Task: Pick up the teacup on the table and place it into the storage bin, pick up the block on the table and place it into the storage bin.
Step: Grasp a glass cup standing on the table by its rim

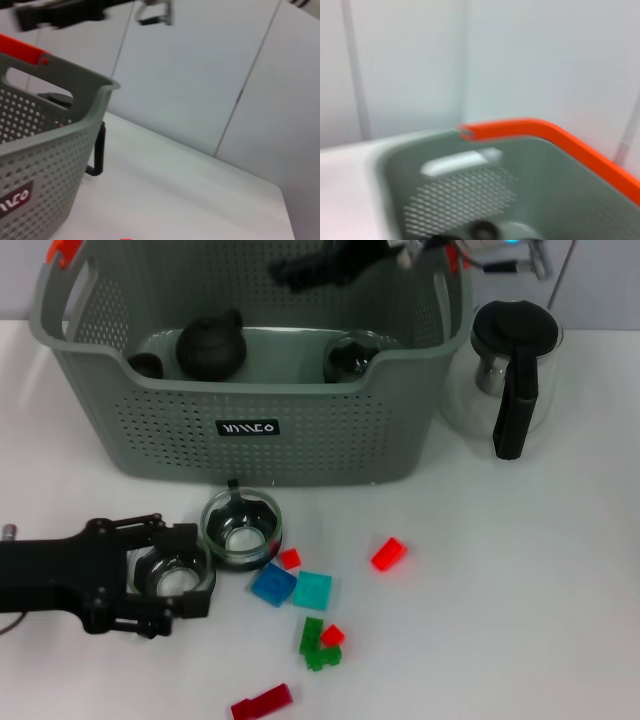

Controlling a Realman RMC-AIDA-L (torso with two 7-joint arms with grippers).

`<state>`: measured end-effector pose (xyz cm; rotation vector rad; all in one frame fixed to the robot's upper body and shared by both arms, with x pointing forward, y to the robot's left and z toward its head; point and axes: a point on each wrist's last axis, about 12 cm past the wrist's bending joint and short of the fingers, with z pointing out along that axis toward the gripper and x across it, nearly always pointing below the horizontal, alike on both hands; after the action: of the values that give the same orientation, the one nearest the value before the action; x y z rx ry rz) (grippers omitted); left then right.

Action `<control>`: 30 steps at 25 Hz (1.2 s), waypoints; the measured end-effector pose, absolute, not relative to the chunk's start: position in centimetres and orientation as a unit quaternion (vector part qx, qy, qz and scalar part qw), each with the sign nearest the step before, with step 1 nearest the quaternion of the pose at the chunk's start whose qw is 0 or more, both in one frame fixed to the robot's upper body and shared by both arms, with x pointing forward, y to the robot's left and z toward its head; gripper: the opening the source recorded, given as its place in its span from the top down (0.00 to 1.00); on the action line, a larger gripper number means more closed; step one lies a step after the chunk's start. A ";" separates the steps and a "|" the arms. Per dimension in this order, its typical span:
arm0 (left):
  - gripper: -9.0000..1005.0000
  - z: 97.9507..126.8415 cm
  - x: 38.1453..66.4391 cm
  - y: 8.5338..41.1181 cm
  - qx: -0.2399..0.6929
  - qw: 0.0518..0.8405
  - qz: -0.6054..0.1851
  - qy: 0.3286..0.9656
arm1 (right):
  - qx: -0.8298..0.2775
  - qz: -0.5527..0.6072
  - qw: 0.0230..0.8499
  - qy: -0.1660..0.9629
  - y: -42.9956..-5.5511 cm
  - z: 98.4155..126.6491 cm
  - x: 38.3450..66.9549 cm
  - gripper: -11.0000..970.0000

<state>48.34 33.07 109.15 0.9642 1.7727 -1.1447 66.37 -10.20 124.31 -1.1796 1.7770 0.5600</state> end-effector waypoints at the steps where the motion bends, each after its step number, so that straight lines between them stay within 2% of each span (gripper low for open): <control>1: 0.17 109.2 48.3 33.3 0.378 0.398 -0.453 0.702 | -0.485 0.243 0.445 0.713 -10.3 124.6 65.7 0.20; 3: 0.17 109.5 48.3 33.8 0.370 0.394 -0.452 0.709 | -0.516 0.278 0.416 0.695 -10.9 125.0 63.6 0.20; 6: 0.17 109.7 48.4 34.4 0.357 0.384 -0.454 0.720 | -0.541 0.295 0.385 0.686 -11.4 124.8 62.0 0.20; 12: 0.17 110.2 48.6 35.6 0.329 0.365 -0.448 0.747 | -0.596 0.312 0.263 0.692 -13.1 122.2 58.5 0.21; 20: 0.17 111.1 49.9 36.3 0.303 0.305 -0.406 0.806 | -0.586 0.305 0.202 0.723 -13.7 120.9 57.6 0.21; 30: 0.17 113.0 53.8 36.1 0.247 0.198 -0.315 0.895 | -0.567 0.302 0.178 0.745 -13.3 120.2 57.9 0.21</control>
<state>53.77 36.08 112.95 0.6907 2.5033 -0.8820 57.89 -13.31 120.22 -1.6049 2.1080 0.8547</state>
